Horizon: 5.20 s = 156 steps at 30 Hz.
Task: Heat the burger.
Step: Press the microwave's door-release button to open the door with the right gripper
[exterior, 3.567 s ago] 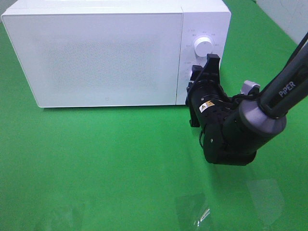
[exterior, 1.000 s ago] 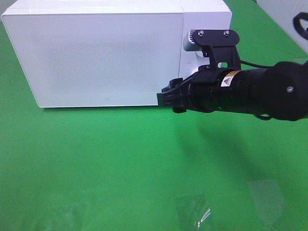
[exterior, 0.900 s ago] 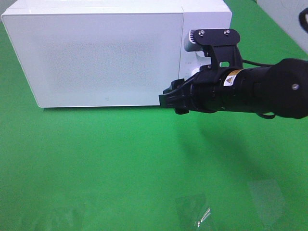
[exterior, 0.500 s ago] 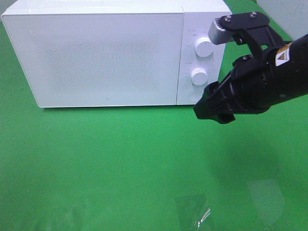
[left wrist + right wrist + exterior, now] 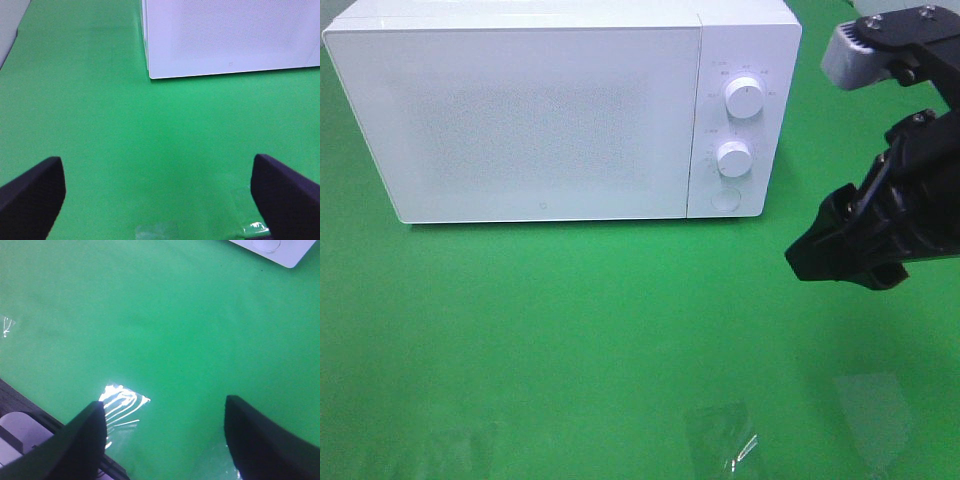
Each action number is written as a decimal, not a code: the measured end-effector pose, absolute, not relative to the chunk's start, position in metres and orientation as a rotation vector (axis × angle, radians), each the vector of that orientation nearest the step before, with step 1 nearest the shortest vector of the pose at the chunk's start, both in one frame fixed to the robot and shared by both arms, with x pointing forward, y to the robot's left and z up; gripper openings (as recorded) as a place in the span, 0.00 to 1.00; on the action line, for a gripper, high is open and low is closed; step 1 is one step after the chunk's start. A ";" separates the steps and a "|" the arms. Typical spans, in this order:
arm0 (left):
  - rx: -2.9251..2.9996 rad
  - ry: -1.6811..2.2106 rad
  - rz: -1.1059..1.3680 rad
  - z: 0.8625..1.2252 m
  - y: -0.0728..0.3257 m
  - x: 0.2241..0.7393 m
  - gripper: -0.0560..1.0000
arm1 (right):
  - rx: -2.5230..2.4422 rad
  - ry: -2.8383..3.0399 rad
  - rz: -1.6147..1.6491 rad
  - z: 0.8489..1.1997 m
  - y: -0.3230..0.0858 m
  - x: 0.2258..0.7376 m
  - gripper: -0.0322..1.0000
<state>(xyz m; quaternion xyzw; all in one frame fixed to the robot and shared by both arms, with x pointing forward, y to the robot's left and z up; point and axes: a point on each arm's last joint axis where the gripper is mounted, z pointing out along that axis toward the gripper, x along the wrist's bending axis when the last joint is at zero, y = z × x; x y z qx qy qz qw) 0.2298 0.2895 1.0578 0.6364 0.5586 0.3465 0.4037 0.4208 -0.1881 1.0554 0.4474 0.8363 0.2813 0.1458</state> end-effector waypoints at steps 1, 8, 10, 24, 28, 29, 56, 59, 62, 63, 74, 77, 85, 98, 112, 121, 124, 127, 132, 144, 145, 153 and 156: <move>1.607 1.411 0.875 1.058 0.290 0.230 0.93 | 1.288 2.408 0.810 1.055 -0.188 0.421 0.66; 1.607 1.411 0.875 1.058 0.290 0.230 0.93 | 1.267 2.361 0.716 1.068 -0.207 0.404 0.81; 1.607 1.411 0.875 1.058 0.290 0.230 0.93 | 1.253 2.335 0.702 1.071 -0.214 0.397 0.81; 1.607 1.411 0.875 1.058 0.290 0.230 0.93 | 1.296 2.065 0.818 1.076 -0.267 0.332 0.78; 1.607 1.411 0.875 1.058 0.290 0.230 0.93 | 1.409 1.958 0.786 1.070 -0.283 0.318 0.77; 1.607 1.411 0.875 1.058 0.290 0.230 0.93 | 1.450 1.900 0.781 1.068 -0.290 0.310 0.77; 1.606 1.410 0.876 1.058 0.290 0.230 0.93 | 1.490 1.464 0.977 1.058 -0.308 0.238 0.77; 1.606 1.410 0.876 1.058 0.290 0.230 0.93 | 1.490 1.464 0.977 1.058 -0.308 0.238 0.77; 1.606 1.410 0.876 1.058 0.290 0.230 0.93 | 1.490 1.464 0.979 1.058 -0.308 0.238 0.77; 1.606 1.410 0.876 1.058 0.290 0.230 0.93 | 1.490 1.464 0.979 1.058 -0.308 0.238 0.77; 1.606 1.410 0.876 1.058 0.290 0.230 0.93 | 1.492 1.465 0.983 1.058 -0.308 0.238 0.77; 1.606 1.410 0.876 1.058 0.290 0.230 0.93 | 1.491 1.465 0.984 1.058 -0.308 0.238 0.77; 1.606 1.410 0.876 1.058 0.290 0.230 0.93 | 1.422 1.406 1.047 1.071 -0.307 0.241 0.77; 1.606 1.410 0.876 1.058 0.290 0.230 0.93 | 1.323 1.374 1.117 1.066 -0.300 0.287 0.77; 1.606 1.410 0.876 1.058 0.290 0.230 0.93 | 1.275 1.409 1.161 1.045 -0.289 0.354 0.77; 1.606 1.410 0.876 1.058 0.290 0.230 0.93 | 1.224 1.379 1.235 1.039 -0.283 0.394 0.73; 1.606 1.410 0.876 1.058 0.290 0.230 0.93 | 1.221 1.364 1.255 1.037 -0.282 0.402 0.71; 1.606 1.410 0.876 1.058 0.290 0.230 0.93 | 1.204 1.333 1.290 1.033 -0.280 0.416 0.63; 1.606 1.410 0.876 1.058 0.290 0.230 0.93 | 1.190 1.319 1.318 1.021 -0.278 0.430 0.44; 1.606 1.410 0.876 1.058 0.290 0.230 0.93 | 1.281 1.252 1.361 0.988 -0.272 0.443 0.08; 1.606 1.410 0.876 1.058 0.290 0.230 0.93 | 1.313 1.244 1.363 0.982 -0.268 0.446 0.06; 1.606 1.410 0.876 1.058 0.290 0.230 0.93 | 1.373 1.217 1.430 0.965 -0.243 0.450 0.05; 1.606 1.410 0.876 1.058 0.290 0.230 0.93 | 1.478 1.180 1.550 0.955 -0.228 0.450 0.05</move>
